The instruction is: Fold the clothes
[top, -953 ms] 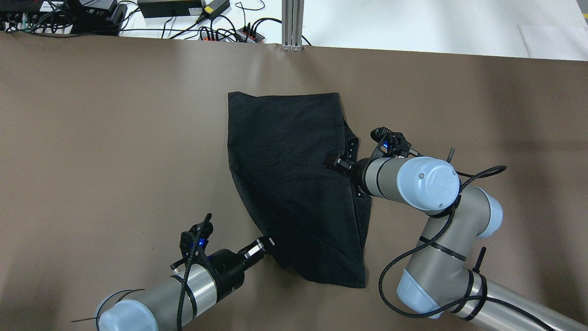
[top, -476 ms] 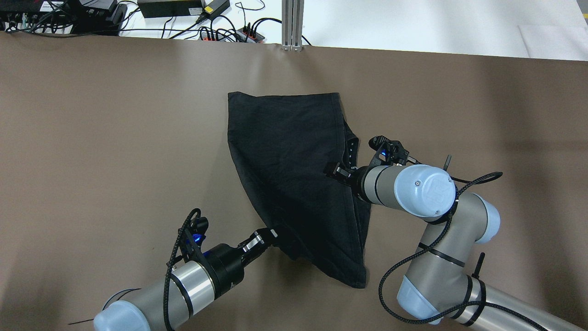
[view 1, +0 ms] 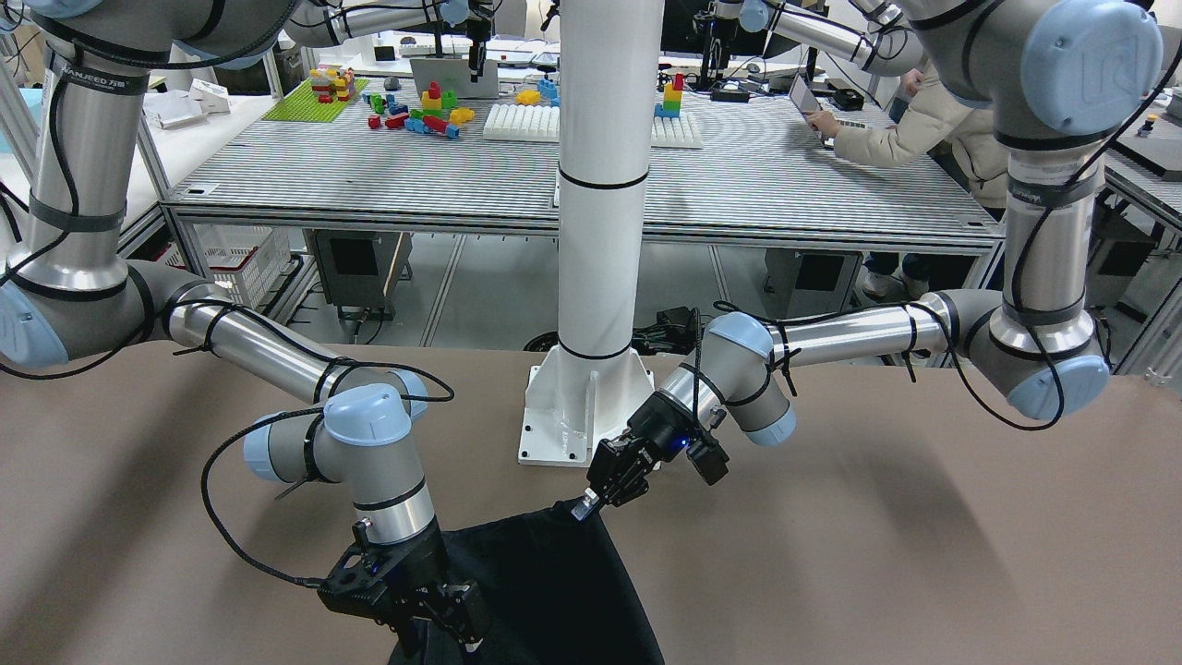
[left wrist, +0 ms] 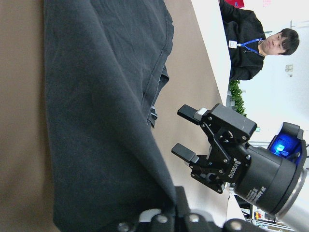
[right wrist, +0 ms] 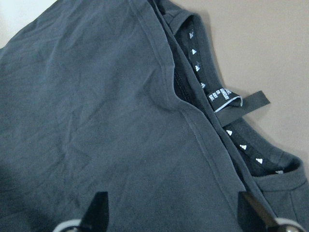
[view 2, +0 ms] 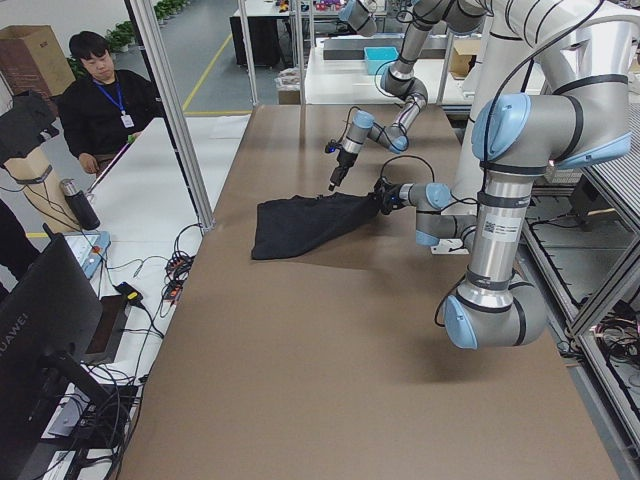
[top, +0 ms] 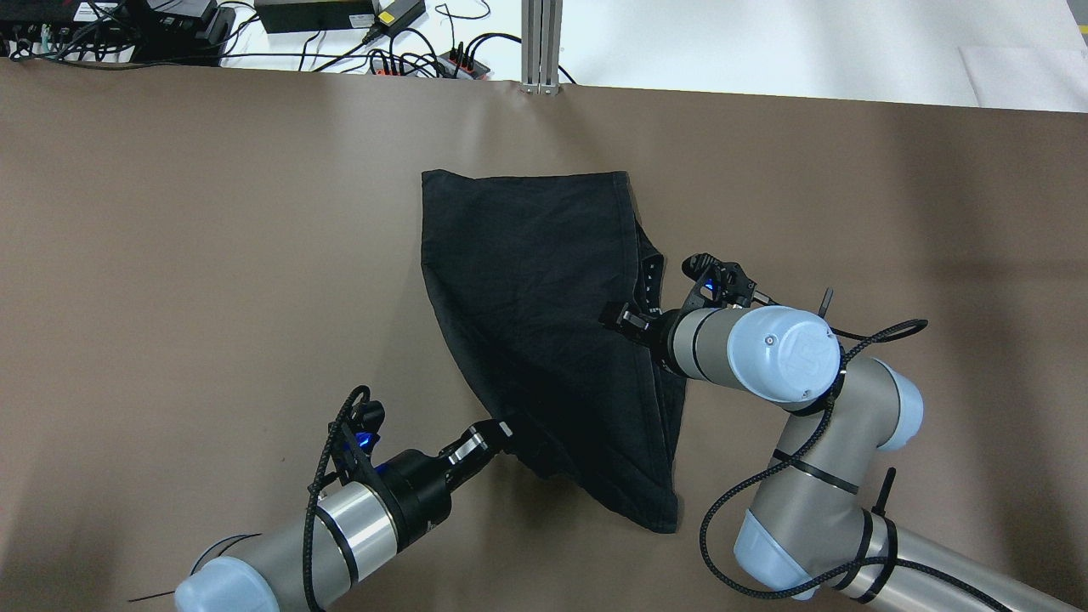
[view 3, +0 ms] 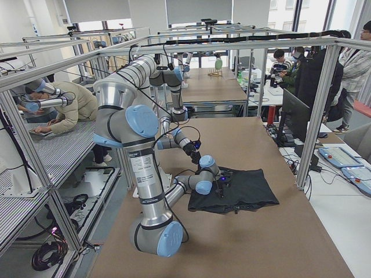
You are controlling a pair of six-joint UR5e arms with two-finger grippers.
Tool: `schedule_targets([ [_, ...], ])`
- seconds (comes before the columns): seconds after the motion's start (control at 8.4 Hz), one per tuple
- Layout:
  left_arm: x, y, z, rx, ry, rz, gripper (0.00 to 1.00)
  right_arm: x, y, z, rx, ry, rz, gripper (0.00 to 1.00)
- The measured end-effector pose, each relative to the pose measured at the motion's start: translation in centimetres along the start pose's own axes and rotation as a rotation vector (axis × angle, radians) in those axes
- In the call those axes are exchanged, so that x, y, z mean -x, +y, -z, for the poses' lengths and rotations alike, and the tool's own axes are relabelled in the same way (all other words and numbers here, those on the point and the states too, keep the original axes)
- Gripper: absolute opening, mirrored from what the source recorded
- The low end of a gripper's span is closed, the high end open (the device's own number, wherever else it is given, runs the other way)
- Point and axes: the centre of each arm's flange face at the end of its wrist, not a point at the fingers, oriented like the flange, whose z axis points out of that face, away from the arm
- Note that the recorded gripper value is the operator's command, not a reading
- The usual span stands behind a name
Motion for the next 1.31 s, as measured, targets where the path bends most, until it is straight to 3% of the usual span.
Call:
schedule_targets([
  [1.31, -0.04, -0.03, 0.06, 0.006, 0.001, 0.007, 0.00, -0.24, 0.06, -0.27, 0.001, 0.007, 0.016, 0.94],
])
